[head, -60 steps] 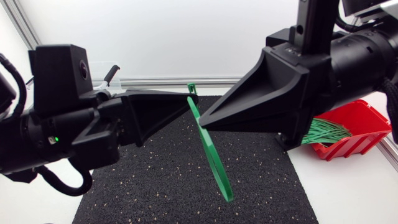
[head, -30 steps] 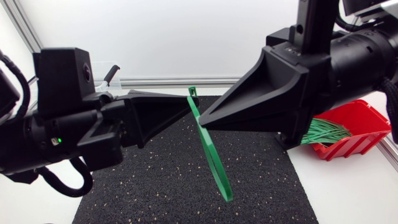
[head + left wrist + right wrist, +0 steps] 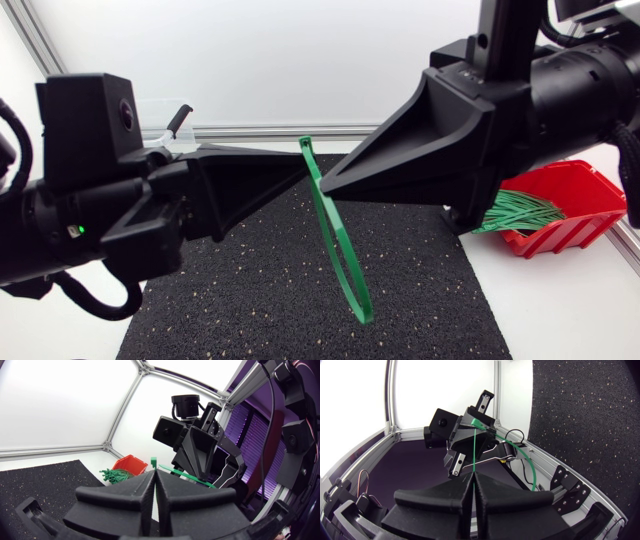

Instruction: Take a green cable tie from the red box, thread the tail through the head to close it, then place it in the transparent bin on the left.

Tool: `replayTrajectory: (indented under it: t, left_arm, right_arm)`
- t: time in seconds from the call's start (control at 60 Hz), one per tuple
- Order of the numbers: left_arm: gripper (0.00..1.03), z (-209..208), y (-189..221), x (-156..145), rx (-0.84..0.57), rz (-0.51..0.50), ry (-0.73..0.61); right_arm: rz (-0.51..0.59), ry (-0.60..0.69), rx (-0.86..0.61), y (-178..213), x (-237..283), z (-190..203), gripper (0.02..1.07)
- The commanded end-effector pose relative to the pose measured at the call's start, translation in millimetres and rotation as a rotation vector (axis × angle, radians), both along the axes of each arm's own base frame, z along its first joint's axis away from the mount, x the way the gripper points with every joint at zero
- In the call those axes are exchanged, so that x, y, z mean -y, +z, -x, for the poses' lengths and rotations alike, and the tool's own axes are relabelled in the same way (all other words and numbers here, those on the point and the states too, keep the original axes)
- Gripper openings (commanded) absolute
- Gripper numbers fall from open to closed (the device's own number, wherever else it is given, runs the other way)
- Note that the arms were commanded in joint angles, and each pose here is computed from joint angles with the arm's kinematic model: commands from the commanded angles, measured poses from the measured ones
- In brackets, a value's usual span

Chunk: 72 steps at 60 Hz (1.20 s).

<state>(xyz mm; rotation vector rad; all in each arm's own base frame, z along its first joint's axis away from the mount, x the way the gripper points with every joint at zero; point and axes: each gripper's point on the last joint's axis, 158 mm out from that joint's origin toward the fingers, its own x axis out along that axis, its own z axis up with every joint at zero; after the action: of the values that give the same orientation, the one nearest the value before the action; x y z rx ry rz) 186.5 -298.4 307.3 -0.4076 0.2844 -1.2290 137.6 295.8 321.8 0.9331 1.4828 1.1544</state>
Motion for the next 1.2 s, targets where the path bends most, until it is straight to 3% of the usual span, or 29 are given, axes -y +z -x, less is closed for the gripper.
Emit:
replayTrajectory:
  t: [0.0, 1.183]
  left_arm:
    - [0.04, 3.7, -7.9, -1.3, 0.009, -0.013, -0.001]
    - [0.04, 15.1, 1.4, -1.8, 0.065, -0.001, -0.003]
  right_arm:
    - [0.011, -0.017, -0.03, -4.2, 0.6, -2.8, 0.08]
    - [0.018, -0.031, -0.045, -8.4, -1.9, -13.8, 0.08]
